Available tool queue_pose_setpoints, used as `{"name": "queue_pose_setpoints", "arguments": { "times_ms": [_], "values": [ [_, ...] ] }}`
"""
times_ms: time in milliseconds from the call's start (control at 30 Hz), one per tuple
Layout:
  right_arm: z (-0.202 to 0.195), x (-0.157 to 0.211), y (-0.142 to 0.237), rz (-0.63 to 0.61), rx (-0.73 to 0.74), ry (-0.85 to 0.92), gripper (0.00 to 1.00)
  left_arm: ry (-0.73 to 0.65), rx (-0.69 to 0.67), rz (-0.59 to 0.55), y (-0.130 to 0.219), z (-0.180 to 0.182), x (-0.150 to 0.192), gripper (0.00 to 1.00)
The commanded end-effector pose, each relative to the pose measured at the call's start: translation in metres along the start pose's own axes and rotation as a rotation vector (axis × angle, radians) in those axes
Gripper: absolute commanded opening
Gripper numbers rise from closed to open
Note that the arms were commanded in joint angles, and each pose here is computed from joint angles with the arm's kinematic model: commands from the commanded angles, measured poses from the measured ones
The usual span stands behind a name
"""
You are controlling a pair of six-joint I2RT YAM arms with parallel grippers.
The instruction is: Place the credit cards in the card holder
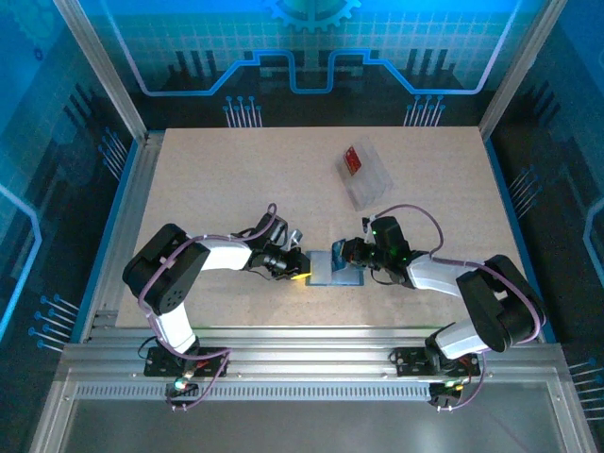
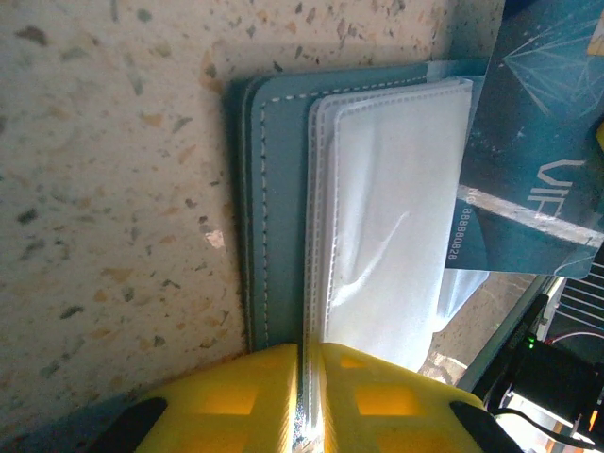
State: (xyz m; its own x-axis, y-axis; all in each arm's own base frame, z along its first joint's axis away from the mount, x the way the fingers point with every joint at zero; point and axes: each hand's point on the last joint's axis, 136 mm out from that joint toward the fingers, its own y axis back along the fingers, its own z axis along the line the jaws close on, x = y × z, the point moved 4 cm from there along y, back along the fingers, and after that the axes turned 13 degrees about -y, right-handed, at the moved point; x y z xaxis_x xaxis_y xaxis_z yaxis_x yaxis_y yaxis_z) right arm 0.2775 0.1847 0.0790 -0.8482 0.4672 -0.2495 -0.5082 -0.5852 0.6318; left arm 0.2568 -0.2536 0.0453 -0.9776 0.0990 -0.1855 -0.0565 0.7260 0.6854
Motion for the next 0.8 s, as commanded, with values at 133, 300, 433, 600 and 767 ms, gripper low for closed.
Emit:
{"name": "queue_pose_setpoints", "arguments": {
  "times_ms": [133,300,433,600,767],
  "values": [
    [0.0158,-0.0024,-0.0006,0.005,-0.038,0.005,0.0,0.04,-0.052,0.046,-0.0077,0.0111,0.0086,0.16],
    [0.0176,-0.0017,-0.0018,0.014,-0.053,-0.009,0.0,0.04,-0.053,0.046,-0.0077,0.0114,0.0088,0.16],
    [0.0172,-0.0005,-0.0038,0.021,-0.059,-0.02,0.0,0.039,-0.052,0.047,-0.0076,0.0111,0.0089,0.16],
    [0.0165,0.0014,-0.0057,0.032,-0.069,-0.037,0.0,0.037,-0.053,0.045,-0.0069,0.0104,0.0088,0.16],
    [0.0146,0.0025,-0.0057,0.035,-0.071,-0.05,0.0,0.035,-0.052,0.044,-0.0057,0.0094,0.0085,0.16]
  ]
}}
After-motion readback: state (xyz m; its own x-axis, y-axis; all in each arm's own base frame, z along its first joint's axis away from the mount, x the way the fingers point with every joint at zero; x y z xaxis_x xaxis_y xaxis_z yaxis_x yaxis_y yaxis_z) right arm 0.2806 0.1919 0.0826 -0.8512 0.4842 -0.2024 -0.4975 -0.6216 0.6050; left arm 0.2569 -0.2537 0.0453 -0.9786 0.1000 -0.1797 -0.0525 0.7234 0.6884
